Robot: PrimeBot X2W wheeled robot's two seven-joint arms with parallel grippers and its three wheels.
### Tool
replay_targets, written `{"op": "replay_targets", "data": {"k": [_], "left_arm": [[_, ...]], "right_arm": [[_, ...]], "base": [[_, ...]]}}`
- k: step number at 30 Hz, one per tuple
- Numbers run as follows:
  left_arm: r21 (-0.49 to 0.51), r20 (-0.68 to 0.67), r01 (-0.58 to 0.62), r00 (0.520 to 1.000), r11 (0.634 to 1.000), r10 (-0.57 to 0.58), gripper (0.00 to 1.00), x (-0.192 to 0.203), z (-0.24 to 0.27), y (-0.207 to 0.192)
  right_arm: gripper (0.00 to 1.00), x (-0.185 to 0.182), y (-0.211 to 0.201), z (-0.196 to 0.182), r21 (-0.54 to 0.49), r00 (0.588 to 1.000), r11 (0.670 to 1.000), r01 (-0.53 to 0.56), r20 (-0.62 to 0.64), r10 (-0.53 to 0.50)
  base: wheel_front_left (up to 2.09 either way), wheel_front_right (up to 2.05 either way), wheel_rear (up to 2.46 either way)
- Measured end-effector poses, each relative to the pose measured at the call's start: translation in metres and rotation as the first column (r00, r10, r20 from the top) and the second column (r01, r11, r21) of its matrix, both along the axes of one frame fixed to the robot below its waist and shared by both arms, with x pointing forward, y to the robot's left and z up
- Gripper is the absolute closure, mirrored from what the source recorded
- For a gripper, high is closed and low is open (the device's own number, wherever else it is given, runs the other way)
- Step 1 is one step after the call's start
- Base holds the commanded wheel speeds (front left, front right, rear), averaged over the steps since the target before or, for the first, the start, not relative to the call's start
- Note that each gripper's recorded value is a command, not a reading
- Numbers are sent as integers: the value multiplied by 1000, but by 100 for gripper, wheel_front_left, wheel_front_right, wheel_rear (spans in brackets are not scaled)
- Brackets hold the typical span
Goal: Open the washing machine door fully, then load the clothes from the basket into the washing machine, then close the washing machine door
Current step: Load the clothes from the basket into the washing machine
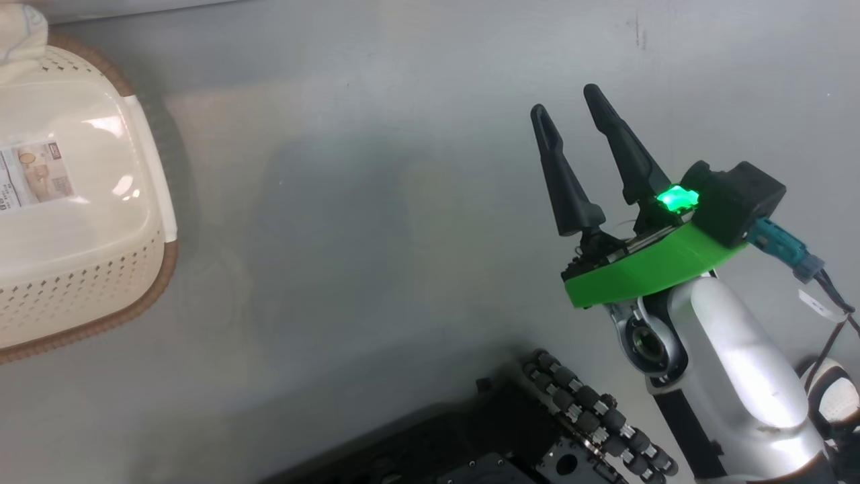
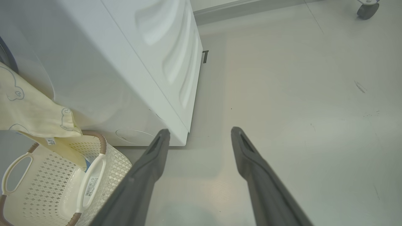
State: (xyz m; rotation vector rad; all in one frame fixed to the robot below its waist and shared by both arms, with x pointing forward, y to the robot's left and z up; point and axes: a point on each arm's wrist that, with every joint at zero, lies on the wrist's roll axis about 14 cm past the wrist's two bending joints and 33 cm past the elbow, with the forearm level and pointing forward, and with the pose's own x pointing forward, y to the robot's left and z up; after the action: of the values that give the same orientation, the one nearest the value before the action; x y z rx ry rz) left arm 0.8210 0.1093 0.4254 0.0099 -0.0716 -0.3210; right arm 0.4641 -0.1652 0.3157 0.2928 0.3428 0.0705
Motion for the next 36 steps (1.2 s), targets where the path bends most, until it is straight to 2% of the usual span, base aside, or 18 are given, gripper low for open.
{"op": "replay_targets", "data": {"k": [5, 6, 7, 15, 20, 24, 30, 36], "left_arm": [[-8, -5, 4, 1000, 1000, -4, 100, 2, 3, -4], [-6, -3, 1, 1000, 1000, -1, 53, 2, 4, -2], [-2, 1, -4, 1000, 1000, 4, 0, 2, 7, 1], [12, 8, -1, 1000, 1000, 1, 0, -7, 25, 5], [-6, -44, 11, 999, 1000, -11, 0, -24, 21, -1], [6, -85, 35, 996, 999, -34, 0, -43, 17, -8], [-6, -127, 29, 991, 1000, -29, 0, -73, 21, 4], [52, -168, 58, 985, 997, -48, 0, -113, 12, 15]], "right_arm": [[0, 0, -1, 2, -2, 1000, 1000, 3, 3, -3], [0, 0, -2, 2, 0, 1000, 1000, 5, 3, -5], [0, 0, -1, 2, 1, 1000, 1000, 4, 3, -4], [0, 12, 0, 18, -12, 998, 1000, -10, 56, 10], [0, 16, -6, 31, -33, 996, 999, 6, 91, -3], [0, 20, -3, 44, -44, 992, 999, -4, 125, 9], [0, 29, 5, 63, -65, 982, 998, -25, 184, 36], [0, 36, 16, 77, -81, 972, 995, -51, 226, 69]], "base": [[0, 0, 0], [0, 0, 0], [0, 0, 0], [0, 0, 0], [0, 0, 0], [0, 0, 0], [0, 0, 0], [0, 0, 0]]}}
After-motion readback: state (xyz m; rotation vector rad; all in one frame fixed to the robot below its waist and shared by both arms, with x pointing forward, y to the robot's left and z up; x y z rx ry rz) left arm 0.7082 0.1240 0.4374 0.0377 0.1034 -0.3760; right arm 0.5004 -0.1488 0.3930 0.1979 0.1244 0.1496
